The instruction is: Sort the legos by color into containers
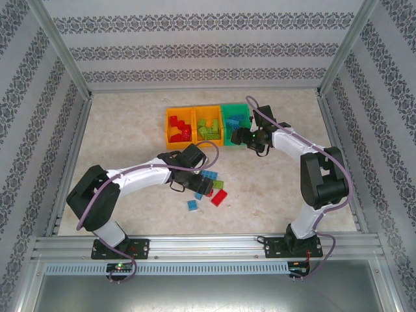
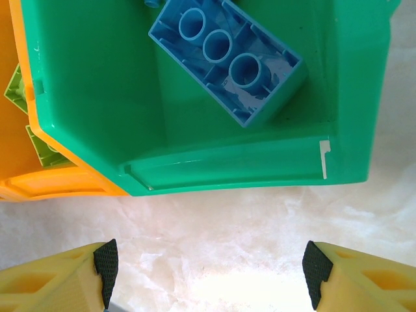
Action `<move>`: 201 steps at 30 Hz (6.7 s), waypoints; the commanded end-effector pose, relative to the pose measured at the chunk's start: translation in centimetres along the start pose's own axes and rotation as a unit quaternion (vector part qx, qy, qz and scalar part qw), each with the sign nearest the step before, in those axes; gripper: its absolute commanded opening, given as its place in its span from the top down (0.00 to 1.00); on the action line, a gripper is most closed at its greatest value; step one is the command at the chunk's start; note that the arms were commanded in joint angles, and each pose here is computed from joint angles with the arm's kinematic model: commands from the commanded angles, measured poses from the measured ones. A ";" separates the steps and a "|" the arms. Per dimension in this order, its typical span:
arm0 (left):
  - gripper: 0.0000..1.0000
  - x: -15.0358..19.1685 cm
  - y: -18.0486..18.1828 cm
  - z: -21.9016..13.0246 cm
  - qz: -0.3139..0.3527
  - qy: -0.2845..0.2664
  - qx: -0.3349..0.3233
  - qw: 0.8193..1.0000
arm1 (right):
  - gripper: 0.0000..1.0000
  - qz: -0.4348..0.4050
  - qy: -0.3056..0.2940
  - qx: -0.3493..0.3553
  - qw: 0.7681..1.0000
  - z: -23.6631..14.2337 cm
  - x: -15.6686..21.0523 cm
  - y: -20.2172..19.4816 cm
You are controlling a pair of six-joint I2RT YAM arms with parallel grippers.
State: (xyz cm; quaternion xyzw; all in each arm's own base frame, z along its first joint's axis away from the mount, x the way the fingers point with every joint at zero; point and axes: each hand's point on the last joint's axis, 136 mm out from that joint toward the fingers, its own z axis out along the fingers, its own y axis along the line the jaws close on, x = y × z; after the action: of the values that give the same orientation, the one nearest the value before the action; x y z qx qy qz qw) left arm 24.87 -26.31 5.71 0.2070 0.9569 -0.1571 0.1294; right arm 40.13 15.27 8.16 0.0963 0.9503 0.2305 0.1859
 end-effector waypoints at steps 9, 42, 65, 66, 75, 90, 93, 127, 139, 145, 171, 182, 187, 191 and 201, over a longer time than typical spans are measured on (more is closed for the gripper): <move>0.21 2.6 0.8 0.8 0.008 0.027 -0.012 1.000 | 0.22 0.008 -0.008 -0.010 1.000 -0.5 -0.4 0.4; 0.73 1.3 -0.7 3.2 0.016 0.051 0.004 0.999 | 0.22 0.036 -0.059 0.009 0.998 -3.8 -1.2 -2.6; 0.82 -21.0 -5.9 -2.8 0.073 -0.092 0.049 0.992 | 0.28 0.024 -0.048 0.026 0.998 -4.5 6.1 -4.5; 0.82 -22.0 -6.0 -2.2 0.069 -0.091 0.055 0.992 | 0.28 0.017 -0.047 0.029 0.998 -4.6 6.7 -4.4; 0.79 -28.9 -2.4 1.0 -0.046 -0.142 0.080 0.986 | 0.28 0.005 -0.047 0.052 0.998 -4.5 11.0 -4.9; 0.00 -30.3 -2.3 2.2 -0.115 -0.160 0.117 0.973 | 0.28 -0.001 -0.053 0.044 0.998 -4.8 12.6 -4.5; 0.00 -30.3 -3.3 0.3 -0.102 -0.172 0.125 0.972 | 0.28 -0.026 -0.054 0.038 0.997 -5.0 12.7 -3.7; 0.01 -0.6 8.0 -6.6 -0.229 -0.093 -0.097 0.964 | 0.02 -0.423 0.052 -0.018 0.905 -3.3 22.6 5.2; 0.01 0.7 8.9 -6.3 -0.239 -0.084 -0.117 0.960 | 0.02 -0.460 0.081 0.060 0.882 -0.8 23.6 4.3; 0.01 0.9 9.0 -6.4 -0.238 -0.086 -0.118 0.960 | 0.04 -0.468 0.088 0.078 0.876 0.0 23.4 3.9; 0.01 2.1 11.3 -7.3 -0.242 -0.084 -0.147 0.955 | 0.49 -0.443 0.083 0.010 0.893 -3.0 21.7 8.0; 0.00 3.5 11.3 -7.3 -0.237 -0.071 -0.146 0.958 | 0.52 -0.273 0.003 -0.166 0.948 -4.5 9.4 18.3; 0.00 4.4 10.7 -7.3 -0.246 -0.072 -0.130 0.958 | 0.52 -0.204 0.008 -0.215 0.955 -2.4 4.4 23.2; 0.00 4.8 10.3 -7.2 -0.256 -0.075 -0.116 0.957 | 0.53 -0.163 0.019 -0.215 0.963 0.6 1.9 24.8; 0.00 5.4 8.8 -6.1 -0.257 -0.069 -0.095 0.959 | 0.50 -0.092 -0.006 -0.222 0.971 6.2 -3.2 26.1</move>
State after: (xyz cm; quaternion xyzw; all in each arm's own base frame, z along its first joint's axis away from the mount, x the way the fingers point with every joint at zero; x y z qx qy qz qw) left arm 22.97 -14.07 7.38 -0.0633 0.9789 -0.0977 0.1678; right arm 46.27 39.15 14.76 -0.0549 0.8918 0.3949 0.2140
